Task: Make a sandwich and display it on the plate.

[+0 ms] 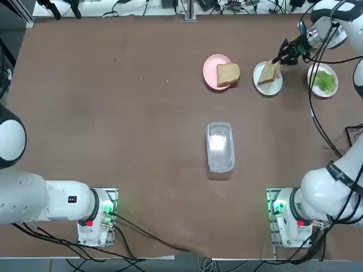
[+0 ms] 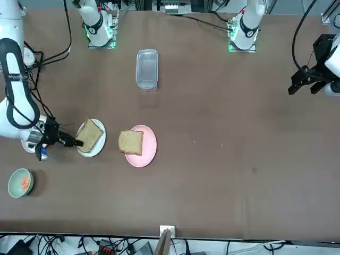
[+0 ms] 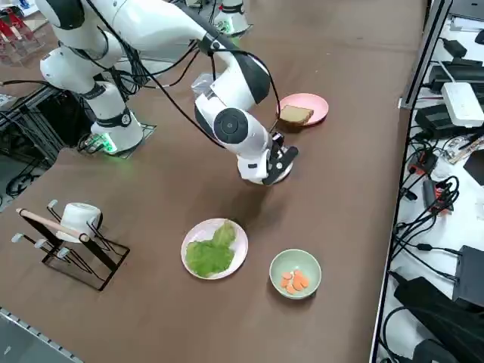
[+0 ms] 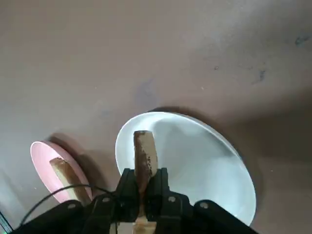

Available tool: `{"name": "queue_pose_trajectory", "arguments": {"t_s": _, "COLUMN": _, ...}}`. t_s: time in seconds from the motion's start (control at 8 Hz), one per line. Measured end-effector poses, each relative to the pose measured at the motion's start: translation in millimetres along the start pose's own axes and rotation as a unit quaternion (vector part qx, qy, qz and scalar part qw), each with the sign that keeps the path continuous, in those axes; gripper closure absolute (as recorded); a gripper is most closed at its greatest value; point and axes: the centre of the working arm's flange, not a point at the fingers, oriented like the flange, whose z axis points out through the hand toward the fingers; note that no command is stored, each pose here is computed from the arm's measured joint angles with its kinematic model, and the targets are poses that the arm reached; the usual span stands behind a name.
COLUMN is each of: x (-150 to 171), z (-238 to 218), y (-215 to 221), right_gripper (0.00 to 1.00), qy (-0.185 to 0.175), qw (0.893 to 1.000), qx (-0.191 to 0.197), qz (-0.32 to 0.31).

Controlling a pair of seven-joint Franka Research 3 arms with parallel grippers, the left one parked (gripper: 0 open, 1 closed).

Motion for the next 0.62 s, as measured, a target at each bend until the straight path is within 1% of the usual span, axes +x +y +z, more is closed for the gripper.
{"name": "queue_pose_trajectory", "arguments": {"t_s": 0.62, "x": 0.2, "z": 4.6, "y": 1.5, "right_gripper": 0.92, "qy": -0.004, "qw": 1.000, "qx": 0.000, "qz": 0.001}}
